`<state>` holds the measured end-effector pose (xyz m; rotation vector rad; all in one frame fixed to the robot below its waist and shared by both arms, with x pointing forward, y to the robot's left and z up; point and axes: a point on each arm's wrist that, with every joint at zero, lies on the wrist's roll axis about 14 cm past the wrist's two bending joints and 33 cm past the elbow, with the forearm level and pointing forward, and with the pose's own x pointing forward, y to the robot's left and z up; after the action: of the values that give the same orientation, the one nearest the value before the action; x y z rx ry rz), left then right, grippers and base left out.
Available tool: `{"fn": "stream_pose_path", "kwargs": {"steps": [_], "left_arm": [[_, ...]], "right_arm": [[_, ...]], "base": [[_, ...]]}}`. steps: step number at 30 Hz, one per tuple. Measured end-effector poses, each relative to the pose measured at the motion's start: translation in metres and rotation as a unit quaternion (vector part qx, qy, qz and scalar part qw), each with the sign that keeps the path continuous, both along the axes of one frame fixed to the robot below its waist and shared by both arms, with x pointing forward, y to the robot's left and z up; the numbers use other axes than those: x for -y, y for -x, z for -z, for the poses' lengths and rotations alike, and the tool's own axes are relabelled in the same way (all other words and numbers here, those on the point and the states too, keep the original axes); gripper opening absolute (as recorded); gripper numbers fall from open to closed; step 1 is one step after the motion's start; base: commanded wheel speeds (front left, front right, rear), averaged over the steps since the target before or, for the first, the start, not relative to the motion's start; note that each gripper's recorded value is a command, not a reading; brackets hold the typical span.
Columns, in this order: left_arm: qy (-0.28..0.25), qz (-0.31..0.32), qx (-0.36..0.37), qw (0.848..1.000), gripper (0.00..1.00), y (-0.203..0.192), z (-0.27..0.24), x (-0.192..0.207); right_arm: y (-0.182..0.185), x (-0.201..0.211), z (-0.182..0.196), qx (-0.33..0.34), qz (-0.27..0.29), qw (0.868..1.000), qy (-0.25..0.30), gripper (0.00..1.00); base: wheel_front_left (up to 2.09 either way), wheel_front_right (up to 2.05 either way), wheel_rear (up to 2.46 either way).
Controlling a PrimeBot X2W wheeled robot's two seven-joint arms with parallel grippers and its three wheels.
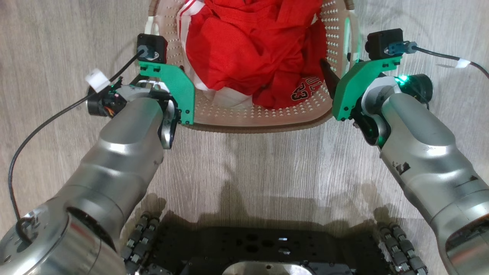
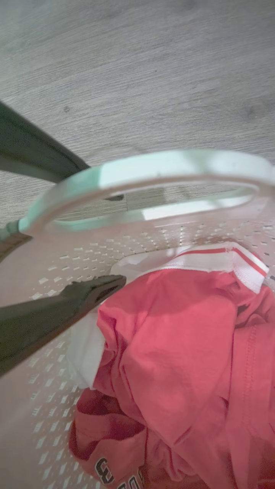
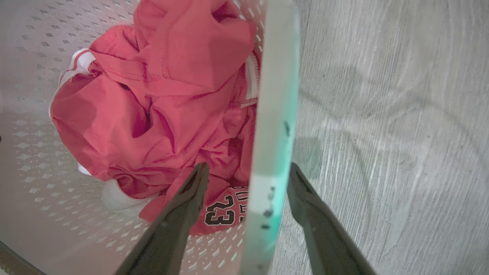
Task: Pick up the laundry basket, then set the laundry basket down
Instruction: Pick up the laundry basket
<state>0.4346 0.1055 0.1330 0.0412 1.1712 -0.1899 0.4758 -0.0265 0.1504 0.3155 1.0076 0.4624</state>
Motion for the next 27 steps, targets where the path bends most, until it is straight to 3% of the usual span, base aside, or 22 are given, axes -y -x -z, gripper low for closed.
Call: {"fn": "stream_pose_path", "kwargs": {"steps": [7,8,9,10,11,27], "left_arm": [[0.004,-0.002,-0.001,1.0,1.0,0.003,0.001,0.003],[0.006,-0.003,-0.002,1.0,1.0,0.003,0.001,0.004],[0.008,-0.005,-0.003,1.0,0.48,0.003,0.001,0.005],[0.009,-0.006,-0.004,1.0,0.11,0.004,0.001,0.005],[0.009,-0.007,-0.005,1.0,0.0,0.005,0.001,0.005],[0.029,-0.012,0.002,1.0,0.0,0.006,-0.006,0.01]], "right_arm": [[0.003,0.001,0.005,-0.002,0.0,1.0,0.003,1.0],[0.004,0.001,0.006,-0.003,0.0,1.0,0.004,0.92],[0.004,0.001,0.007,-0.004,-0.001,1.0,0.005,0.27],[0.005,0.002,0.007,-0.004,-0.002,1.0,0.005,0.01],[0.005,0.002,0.008,-0.003,-0.001,1.0,0.006,0.0],[-0.001,0.021,0.008,0.003,0.003,1.0,0.026,0.0]], "base": [[0.0,0.0,0.0],[0.0,0.0,0.0],[0.0,0.0,0.0],[0.0,0.0,0.0],[0.0,0.0,0.0],[0.0,0.0,0.0]]}}
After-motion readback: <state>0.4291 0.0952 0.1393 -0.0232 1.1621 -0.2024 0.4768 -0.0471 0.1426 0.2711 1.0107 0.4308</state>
